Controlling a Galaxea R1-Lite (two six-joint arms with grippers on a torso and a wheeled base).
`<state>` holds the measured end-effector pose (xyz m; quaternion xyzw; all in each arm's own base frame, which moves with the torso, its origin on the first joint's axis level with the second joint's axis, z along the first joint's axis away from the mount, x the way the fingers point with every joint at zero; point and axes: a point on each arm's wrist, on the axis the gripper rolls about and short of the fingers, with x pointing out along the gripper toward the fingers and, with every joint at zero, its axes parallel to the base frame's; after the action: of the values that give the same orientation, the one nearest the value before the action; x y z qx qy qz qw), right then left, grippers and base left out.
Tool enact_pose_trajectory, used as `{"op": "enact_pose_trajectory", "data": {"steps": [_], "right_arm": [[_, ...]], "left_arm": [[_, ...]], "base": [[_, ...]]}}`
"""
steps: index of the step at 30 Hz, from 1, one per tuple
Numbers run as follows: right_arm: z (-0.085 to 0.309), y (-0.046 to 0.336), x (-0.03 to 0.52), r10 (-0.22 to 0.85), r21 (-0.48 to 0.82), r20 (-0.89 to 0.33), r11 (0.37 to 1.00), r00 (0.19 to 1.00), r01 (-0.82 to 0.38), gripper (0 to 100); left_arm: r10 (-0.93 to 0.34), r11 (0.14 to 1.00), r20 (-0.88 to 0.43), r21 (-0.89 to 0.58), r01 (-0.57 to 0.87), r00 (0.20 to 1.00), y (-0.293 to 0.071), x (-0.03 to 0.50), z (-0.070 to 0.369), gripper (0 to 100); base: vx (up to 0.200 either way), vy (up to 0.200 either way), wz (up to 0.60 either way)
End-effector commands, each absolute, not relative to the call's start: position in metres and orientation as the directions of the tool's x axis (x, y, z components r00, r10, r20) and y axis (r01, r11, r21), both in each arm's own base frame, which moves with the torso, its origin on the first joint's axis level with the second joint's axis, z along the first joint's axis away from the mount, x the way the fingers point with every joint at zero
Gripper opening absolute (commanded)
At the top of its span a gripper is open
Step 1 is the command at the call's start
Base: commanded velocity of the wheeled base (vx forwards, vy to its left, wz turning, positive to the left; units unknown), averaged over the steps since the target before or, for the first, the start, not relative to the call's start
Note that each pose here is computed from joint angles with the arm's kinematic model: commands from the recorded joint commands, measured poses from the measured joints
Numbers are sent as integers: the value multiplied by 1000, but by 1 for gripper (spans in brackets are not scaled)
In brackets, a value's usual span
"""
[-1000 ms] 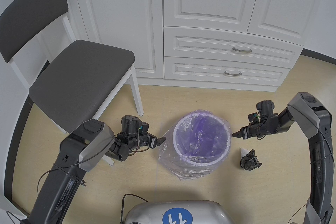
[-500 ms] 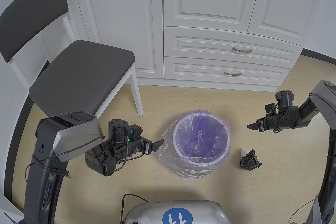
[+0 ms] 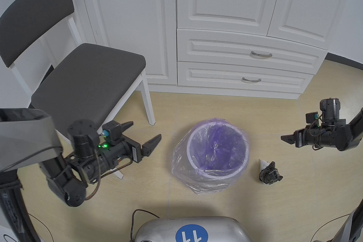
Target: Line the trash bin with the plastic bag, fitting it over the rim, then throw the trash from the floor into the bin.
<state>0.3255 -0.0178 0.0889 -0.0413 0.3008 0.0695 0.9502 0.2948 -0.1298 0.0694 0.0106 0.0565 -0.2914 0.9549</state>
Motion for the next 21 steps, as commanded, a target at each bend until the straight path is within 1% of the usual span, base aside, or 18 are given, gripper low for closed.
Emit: {"op": "enact_pose_trajectory", "data": {"steps": [1, 2, 3, 4, 6, 7, 8, 10, 12, 15, 18, 21], "right_arm": [[130, -10, 257, 104, -82, -382, 986, 918, -146, 100], [130, -10, 257, 104, -82, -382, 986, 918, -146, 100], [138, -7, 252, 105, -95, -342, 985, 934, -146, 100], [143, -4, 250, 106, -101, -328, 984, 939, -146, 100], [144, -4, 249, 106, -101, -324, 984, 940, -145, 100], [156, 1, 245, 77, -119, -281, 986, 957, -114, 100], [158, 1, 244, 66, -122, -271, 987, 960, -102, 100], [167, 6, 238, 48, -135, -238, 987, 970, -82, 100], [171, 9, 235, 42, -141, -221, 987, 974, -74, 100], [174, 11, 232, 10, -150, -210, 988, 978, -42, 100], [174, 13, 231, -29, -163, -205, 987, 978, -5, 100], [175, 14, 230, -44, -168, -204, 986, 978, 10, 100]], "left_arm": [[-488, 872, 96, 13, 490, 867, -101, 228, 145, 100], [-488, 872, 96, 13, 490, 867, -101, 228, 145, 100], [-466, 883, 139, 13, 469, 874, -94, 214, 157, 100], [-451, 890, 158, 14, 455, 878, -91, 209, 162, 100], [-444, 894, 163, 14, 448, 881, -90, 208, 163, 100], [-373, 925, 192, 4, 379, 908, -82, 195, 173, 100], [-353, 933, 187, 2, 359, 917, -80, 193, 174, 100], [-266, 963, 147, -4, 269, 953, -71, 186, 176, 100], [-224, 974, 112, -3, 226, 968, -65, 180, 178, 100], [-209, 978, 84, 1, 210, 974, -59, 172, 182, 100], [-219, 975, 97, -2, 220, 971, -55, 160, 191, 100], [-226, 974, 115, -2, 228, 967, -53, 151, 193, 100]], "base": [[0, 0, 0], [0, 0, 0], [0, 0, 0], [0, 0, 0], [0, 0, 0], [0, 0, 0], [0, 0, 0], [0, 0, 0], [0, 0, 0], [0, 0, 0], [0, 0, 0], [0, 0, 0]]}}
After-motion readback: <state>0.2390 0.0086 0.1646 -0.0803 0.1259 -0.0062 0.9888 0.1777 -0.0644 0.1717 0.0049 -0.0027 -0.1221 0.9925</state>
